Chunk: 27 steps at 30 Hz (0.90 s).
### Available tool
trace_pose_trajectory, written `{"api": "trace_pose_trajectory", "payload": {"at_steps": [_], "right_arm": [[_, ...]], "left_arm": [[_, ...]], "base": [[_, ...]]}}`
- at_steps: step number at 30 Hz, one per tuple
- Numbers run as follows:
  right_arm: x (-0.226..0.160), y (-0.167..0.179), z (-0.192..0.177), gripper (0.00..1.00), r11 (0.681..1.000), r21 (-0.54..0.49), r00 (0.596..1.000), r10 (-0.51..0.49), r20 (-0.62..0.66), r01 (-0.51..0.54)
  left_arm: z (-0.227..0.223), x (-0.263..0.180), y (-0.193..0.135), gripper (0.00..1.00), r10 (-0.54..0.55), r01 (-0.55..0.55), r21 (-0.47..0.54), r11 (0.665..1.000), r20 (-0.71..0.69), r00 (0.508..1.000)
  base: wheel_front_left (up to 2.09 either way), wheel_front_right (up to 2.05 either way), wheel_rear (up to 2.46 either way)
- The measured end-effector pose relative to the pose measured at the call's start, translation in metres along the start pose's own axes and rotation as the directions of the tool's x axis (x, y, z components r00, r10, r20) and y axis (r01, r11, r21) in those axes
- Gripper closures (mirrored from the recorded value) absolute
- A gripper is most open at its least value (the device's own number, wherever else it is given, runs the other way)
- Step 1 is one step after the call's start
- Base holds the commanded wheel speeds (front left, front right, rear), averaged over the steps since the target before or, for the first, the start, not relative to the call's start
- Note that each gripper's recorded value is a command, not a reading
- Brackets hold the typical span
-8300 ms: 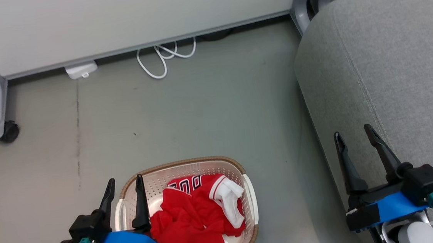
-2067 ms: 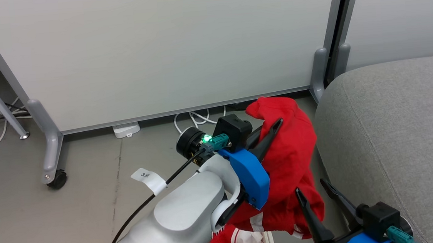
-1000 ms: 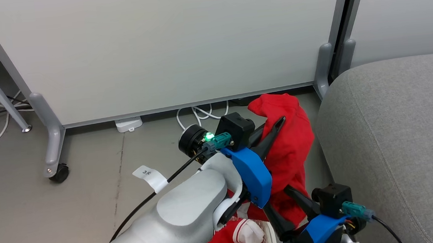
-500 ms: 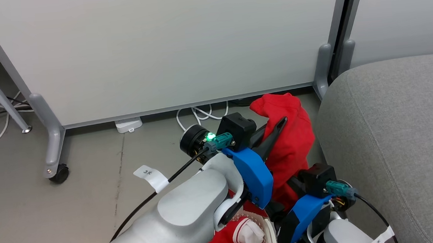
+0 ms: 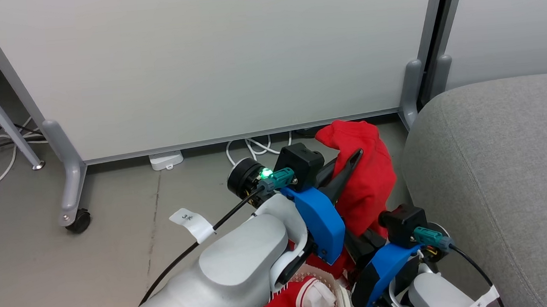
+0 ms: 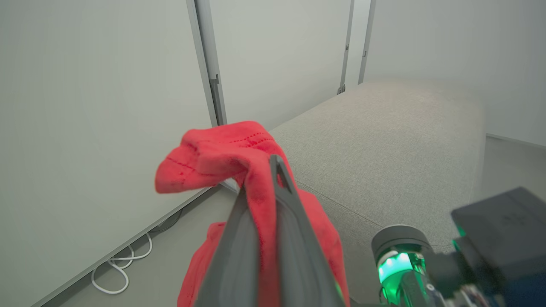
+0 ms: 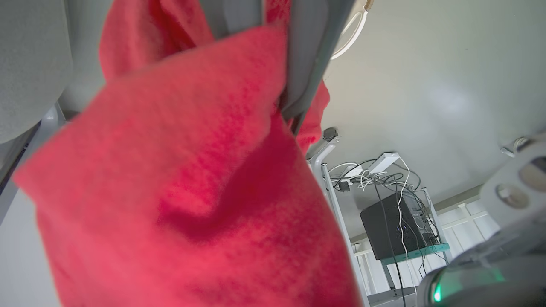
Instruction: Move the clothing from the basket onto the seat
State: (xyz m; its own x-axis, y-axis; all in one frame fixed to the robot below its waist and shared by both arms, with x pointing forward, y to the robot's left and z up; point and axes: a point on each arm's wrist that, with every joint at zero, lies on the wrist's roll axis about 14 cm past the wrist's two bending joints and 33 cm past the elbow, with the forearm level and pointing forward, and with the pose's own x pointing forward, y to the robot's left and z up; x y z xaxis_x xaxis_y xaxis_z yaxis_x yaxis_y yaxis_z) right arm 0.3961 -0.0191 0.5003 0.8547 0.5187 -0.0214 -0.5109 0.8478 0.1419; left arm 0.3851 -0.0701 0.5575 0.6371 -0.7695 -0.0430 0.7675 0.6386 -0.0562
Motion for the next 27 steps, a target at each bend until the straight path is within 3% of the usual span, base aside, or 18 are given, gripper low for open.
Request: {"api": "trace_pose_trajectory", "payload": {"at_steps": [16,18,21,23,24,25,27], "right_arm": [[-0.0023,-0.0039,-0.0027,1.0,1.0,-0.017,1.0,-0.009,-0.008,0.009],[-0.0025,-0.0045,-0.0031,1.0,1.0,-0.017,1.0,-0.01,-0.009,0.01],[-0.0029,-0.0052,-0.0033,1.0,1.0,-0.016,1.0,-0.013,-0.009,0.013],[-0.0032,-0.0055,-0.0035,1.0,1.0,-0.016,1.0,-0.014,-0.01,0.014],[-0.0033,-0.0057,-0.0036,1.0,1.0,-0.016,1.0,-0.014,-0.01,0.014],[-0.0034,-0.0059,-0.0038,1.0,1.0,-0.016,1.0,-0.015,-0.011,0.015],[-0.0037,-0.0067,-0.0039,1.0,1.0,-0.018,1.0,-0.017,-0.011,0.017]], "left_arm": [[-0.0036,0.0026,0.0002,1.0,-0.002,0.002,0.001,1.0,-0.011,1.0],[-0.0058,0.0026,0.0003,0.83,-0.003,0.003,0.001,1.0,-0.023,1.0],[-0.0092,0.0025,0.0002,0.73,-0.004,0.004,-0.002,1.0,-0.039,0.999],[-0.0095,0.0027,0.0003,0.44,-0.004,0.003,-0.004,1.0,-0.041,0.999],[-0.0093,0.0028,0.0003,0.08,-0.003,0.003,-0.004,1.0,-0.039,0.999],[-0.009,0.0029,0.0003,0.0,-0.003,0.003,-0.005,1.0,-0.037,0.999],[-0.0077,0.0032,0.0,0.0,-0.001,0.001,-0.008,1.0,-0.03,1.0]], "base": [[0.0,0.0,0.0],[0.0,0.0,0.0],[0.0,0.0,0.0],[0.0,0.0,0.0],[0.0,0.0,0.0],[0.0,0.0,0.0],[0.0,0.0,0.0]]}}
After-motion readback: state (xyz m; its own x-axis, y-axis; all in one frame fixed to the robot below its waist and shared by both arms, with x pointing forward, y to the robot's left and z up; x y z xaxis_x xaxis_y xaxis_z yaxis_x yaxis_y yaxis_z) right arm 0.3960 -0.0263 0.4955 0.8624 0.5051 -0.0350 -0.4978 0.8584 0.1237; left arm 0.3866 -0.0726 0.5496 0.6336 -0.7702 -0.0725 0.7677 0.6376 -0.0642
